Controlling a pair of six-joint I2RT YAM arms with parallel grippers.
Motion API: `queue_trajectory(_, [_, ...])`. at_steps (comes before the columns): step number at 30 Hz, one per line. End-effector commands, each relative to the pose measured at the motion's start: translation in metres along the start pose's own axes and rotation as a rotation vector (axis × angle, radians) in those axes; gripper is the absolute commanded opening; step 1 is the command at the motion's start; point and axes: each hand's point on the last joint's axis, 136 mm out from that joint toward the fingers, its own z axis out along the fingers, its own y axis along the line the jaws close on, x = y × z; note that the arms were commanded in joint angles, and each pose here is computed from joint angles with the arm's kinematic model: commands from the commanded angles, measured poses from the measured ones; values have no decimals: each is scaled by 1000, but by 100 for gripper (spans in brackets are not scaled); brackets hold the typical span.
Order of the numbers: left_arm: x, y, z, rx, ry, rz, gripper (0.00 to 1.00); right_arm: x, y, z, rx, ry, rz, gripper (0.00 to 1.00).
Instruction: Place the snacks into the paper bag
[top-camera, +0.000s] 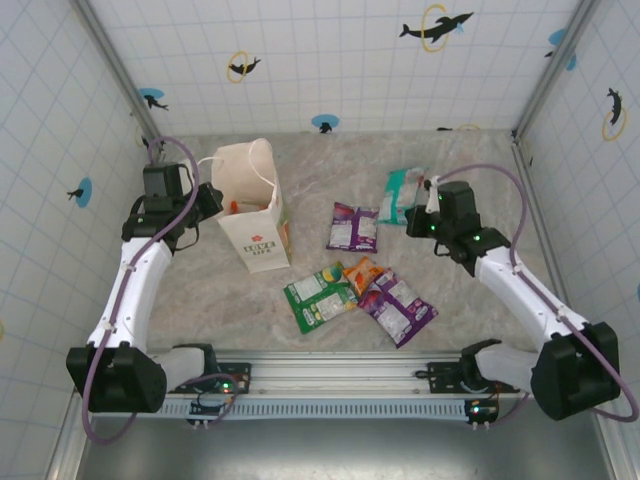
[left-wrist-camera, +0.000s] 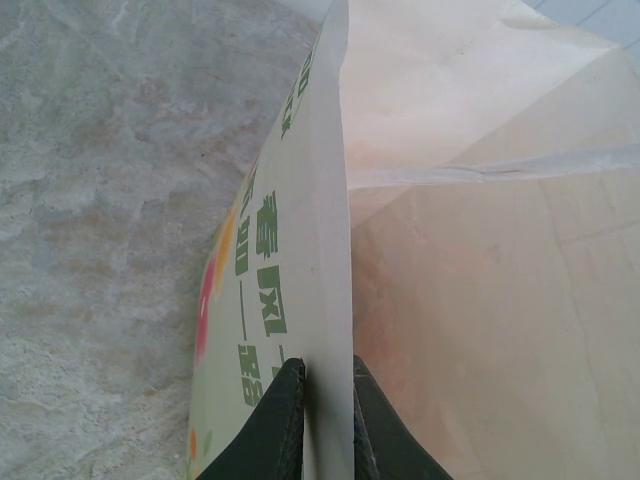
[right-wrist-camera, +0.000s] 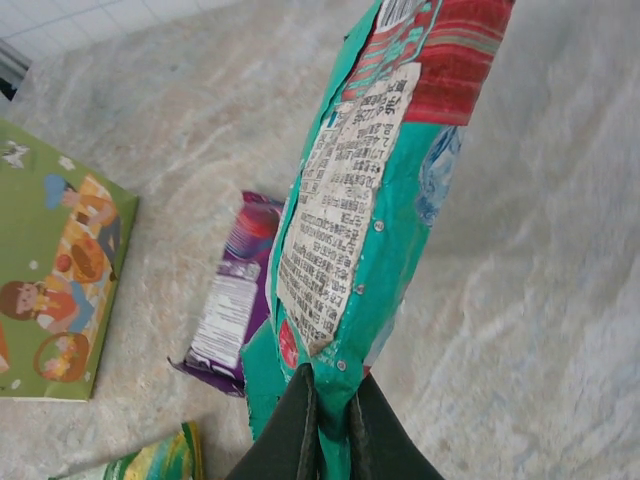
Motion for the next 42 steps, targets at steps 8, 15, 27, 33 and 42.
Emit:
queue_trajectory(8, [-4,-7,-3,28,-13,10,15,-99,97,-31,-67,-318,-282,0])
queue_trajectory(15, [-4,-10,-2,42,-14,9,15,-136,182,-61,-226,-576,-319,0])
queue_trajectory(27, [-7,-13,-4,51,-18,13,14,-142,315,-105,-402,-781,-466,0])
queue_trajectory(33, [-6,-12,-4,49,-19,9,15,-135,347,-108,-430,-816,-457,0])
queue_trajectory(42, [-6,-12,-6,47,-24,11,15,-117,344,-58,-341,-702,-385,0])
